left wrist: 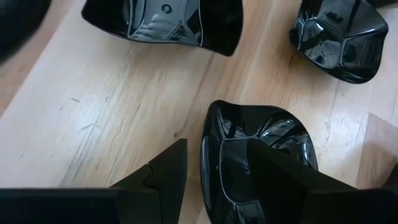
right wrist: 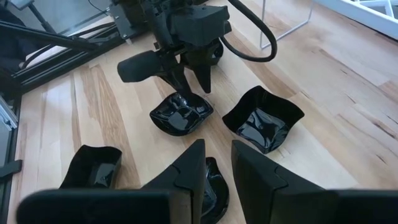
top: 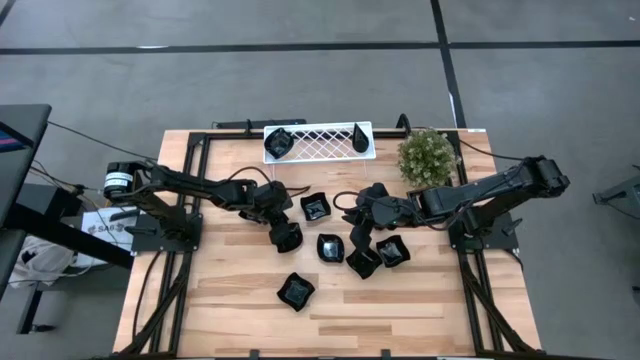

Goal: Pick & Place Mini shaped plates
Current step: Stack the black leaf shaped plate on top of the black leaf shaped plate on the shelf

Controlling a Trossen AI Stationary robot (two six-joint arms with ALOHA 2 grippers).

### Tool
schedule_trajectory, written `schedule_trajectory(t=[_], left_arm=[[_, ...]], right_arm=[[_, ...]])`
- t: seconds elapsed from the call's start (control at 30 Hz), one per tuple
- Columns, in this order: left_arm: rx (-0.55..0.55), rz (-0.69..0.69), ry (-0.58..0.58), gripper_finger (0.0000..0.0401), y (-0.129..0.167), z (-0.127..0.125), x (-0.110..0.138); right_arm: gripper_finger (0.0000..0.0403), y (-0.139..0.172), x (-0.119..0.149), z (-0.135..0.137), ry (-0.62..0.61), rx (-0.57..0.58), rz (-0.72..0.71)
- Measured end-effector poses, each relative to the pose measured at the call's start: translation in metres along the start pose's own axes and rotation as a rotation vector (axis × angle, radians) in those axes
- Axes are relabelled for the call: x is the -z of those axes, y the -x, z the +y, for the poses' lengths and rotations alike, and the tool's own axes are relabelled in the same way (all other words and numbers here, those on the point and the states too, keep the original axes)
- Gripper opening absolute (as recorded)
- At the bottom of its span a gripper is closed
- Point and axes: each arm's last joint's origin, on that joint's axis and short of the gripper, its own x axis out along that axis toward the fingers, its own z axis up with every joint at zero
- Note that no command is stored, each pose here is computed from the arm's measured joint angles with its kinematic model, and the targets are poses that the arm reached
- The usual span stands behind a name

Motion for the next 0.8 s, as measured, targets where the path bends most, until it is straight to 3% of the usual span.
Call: schedule_trajectory(t=[0.8], left_arm=[[-0.132, -0.046, -0.001, 0.0167, -0.002, -0.018, 0.006]], right_arm=[[0.0074, 0.0, 0.0, 0.0, -0.004, 0.0, 0.0]])
